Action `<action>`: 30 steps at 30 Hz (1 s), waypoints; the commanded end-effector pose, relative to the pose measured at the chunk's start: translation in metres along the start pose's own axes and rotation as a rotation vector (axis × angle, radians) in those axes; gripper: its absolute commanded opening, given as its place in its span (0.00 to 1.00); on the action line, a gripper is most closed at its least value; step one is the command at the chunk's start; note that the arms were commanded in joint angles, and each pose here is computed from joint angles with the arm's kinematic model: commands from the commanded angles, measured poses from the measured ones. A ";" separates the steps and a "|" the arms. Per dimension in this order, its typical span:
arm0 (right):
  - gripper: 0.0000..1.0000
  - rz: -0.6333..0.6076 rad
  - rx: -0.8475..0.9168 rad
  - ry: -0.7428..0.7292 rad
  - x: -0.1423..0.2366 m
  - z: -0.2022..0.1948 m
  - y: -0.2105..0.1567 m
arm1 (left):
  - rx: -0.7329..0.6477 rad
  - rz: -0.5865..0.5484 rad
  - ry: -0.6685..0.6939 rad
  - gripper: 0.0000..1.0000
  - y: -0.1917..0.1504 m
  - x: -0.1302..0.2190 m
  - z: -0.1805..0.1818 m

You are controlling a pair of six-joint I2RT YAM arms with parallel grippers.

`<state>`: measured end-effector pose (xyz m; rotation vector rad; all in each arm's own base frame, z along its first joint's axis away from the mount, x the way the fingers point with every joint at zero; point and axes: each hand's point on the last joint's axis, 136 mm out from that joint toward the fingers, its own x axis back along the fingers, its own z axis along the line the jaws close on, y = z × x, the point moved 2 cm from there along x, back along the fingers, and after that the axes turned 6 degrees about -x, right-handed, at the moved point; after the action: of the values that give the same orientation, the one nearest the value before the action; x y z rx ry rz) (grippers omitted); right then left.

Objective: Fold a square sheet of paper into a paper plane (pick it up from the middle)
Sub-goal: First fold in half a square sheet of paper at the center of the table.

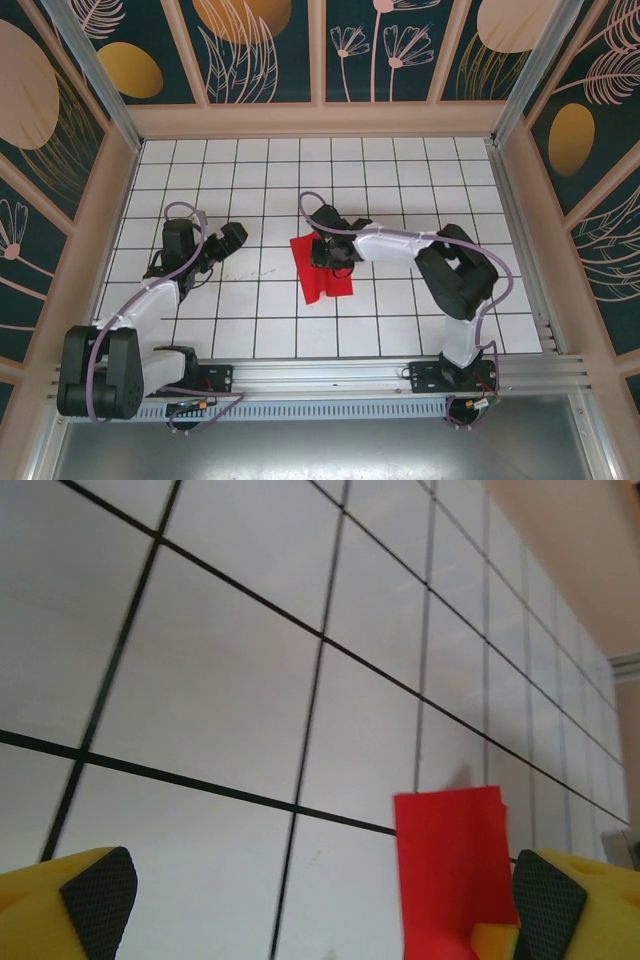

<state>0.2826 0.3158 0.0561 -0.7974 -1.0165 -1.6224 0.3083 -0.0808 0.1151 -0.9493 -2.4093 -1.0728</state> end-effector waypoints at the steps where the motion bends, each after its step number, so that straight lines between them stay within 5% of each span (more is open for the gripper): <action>1: 0.26 -0.038 -0.014 0.465 0.044 0.068 0.020 | -0.011 -0.031 -0.165 0.99 0.004 0.009 -0.029; 7: 0.27 0.006 -0.042 0.784 0.074 0.076 0.018 | 0.018 0.006 -0.332 0.99 -0.005 0.015 -0.054; 15: 0.30 0.075 -0.136 0.815 0.058 0.050 0.012 | 0.028 0.077 -0.419 0.98 -0.029 0.012 -0.072; 30: 0.31 0.150 -0.271 0.850 0.045 0.030 0.009 | 0.126 0.259 -0.462 0.62 -0.075 -0.025 -0.091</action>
<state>0.2802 0.3221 0.1037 -0.3195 -0.1777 -1.7496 0.2721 -0.1885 0.1108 -1.5238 -2.5059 -0.6590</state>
